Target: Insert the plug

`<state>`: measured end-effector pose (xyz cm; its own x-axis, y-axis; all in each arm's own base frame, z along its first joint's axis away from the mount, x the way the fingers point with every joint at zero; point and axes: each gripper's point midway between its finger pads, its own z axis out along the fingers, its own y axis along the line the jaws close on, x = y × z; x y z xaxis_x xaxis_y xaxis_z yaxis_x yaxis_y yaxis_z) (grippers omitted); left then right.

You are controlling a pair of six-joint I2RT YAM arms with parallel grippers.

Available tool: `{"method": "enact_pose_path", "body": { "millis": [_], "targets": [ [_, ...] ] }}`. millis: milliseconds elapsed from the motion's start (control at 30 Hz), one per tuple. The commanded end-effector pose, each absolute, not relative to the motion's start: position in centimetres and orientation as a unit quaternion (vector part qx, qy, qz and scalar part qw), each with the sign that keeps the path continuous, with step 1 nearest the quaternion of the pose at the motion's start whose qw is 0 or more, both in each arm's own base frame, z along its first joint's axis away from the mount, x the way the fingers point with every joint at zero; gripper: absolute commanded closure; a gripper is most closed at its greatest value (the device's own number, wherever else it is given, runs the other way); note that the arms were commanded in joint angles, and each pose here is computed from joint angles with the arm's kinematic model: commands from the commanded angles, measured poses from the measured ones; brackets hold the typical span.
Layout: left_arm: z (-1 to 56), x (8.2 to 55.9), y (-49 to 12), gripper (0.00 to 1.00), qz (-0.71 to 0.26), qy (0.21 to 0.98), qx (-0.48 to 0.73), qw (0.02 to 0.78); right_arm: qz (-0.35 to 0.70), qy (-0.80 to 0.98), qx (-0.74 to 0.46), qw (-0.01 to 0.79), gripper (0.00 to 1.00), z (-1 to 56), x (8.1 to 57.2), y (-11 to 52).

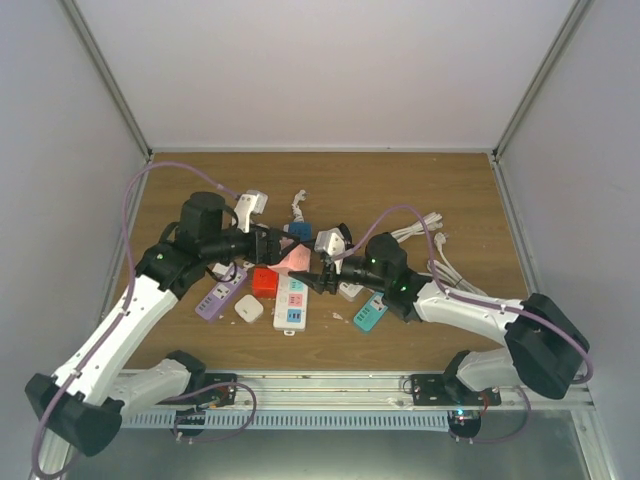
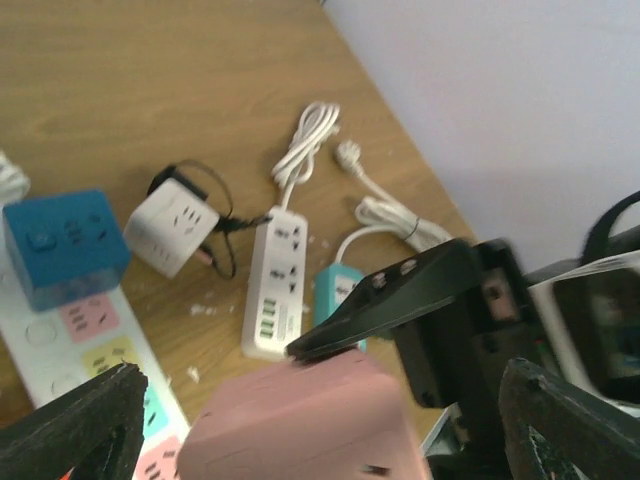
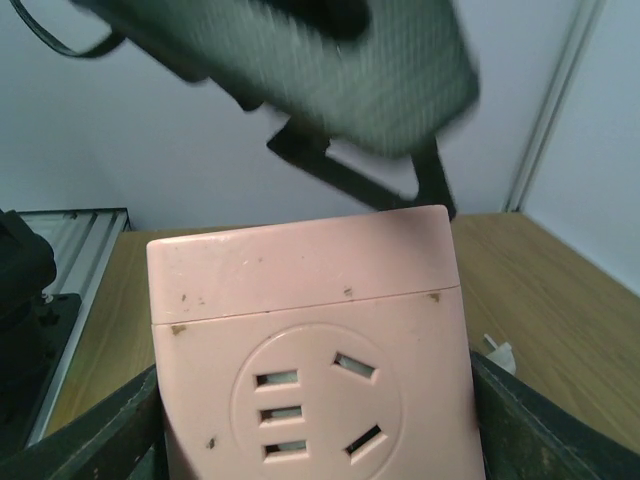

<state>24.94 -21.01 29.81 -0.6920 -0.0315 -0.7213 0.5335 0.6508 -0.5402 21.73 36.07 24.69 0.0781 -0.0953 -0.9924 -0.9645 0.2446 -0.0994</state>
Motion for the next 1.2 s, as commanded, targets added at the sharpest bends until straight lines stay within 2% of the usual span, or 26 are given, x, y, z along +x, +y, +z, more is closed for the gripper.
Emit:
{"method": "enact_pose_path", "body": {
  "millis": [0,267,533,633,767,833,933,1000,1067,1167],
  "targets": [
    [27.3,24.9,-20.2,0.06,-0.371,0.867,0.123,0.31,0.388,0.503,-0.488,0.598,0.4,26.9,21.5,36.4],
    [27.3,23.1,-21.7,0.09,-0.436,0.847,0.134,0.272,0.381,0.517,-0.473,0.603,0.41,27.0,22.4,36.3],
    [25.5,22.1,-22.4,0.19,-0.47,0.848,0.114,0.218,0.377,0.523,-0.464,0.607,0.4,26.9,22.6,36.4],
    [24.2,22.1,-22.4,0.26,-0.466,0.858,0.096,0.194,0.372,0.522,-0.477,0.601,0.39,26.4,22.3,36.7],
    [22.6,22.6,-22.2,0.46,-0.45,0.872,0.071,0.178,0.364,0.529,-0.498,0.583,0.36,25.2,21.7,37.2],
    [22.6,22.6,-22.3,0.52,-0.453,0.871,0.073,0.174,0.359,0.536,-0.505,0.573,0.34,24.6,21.3,37.4],
    [22.5,22.6,-22.2,0.61,-0.45,0.873,0.073,0.175,0.354,0.562,-0.5,0.556,0.27,24.0,21.6,37.6],
    [22.2,22.8,-21.7,0.63,-0.433,0.879,0.067,0.187,0.345,0.592,-0.48,0.548,0.12,24.0,22.5,37.5],
    [21.5,23.3,-21.0,0.63,-0.407,0.889,0.064,0.2,0.33,0.624,-0.453,0.545,0.01,24.1,23.4,36.8],
    [20.4,23.9,-20.2,0.63,-0.371,0.903,0.063,0.209,0.314,0.665,-0.409,0.541,0.0,23.7,24.1,35.1]
  ]
}}
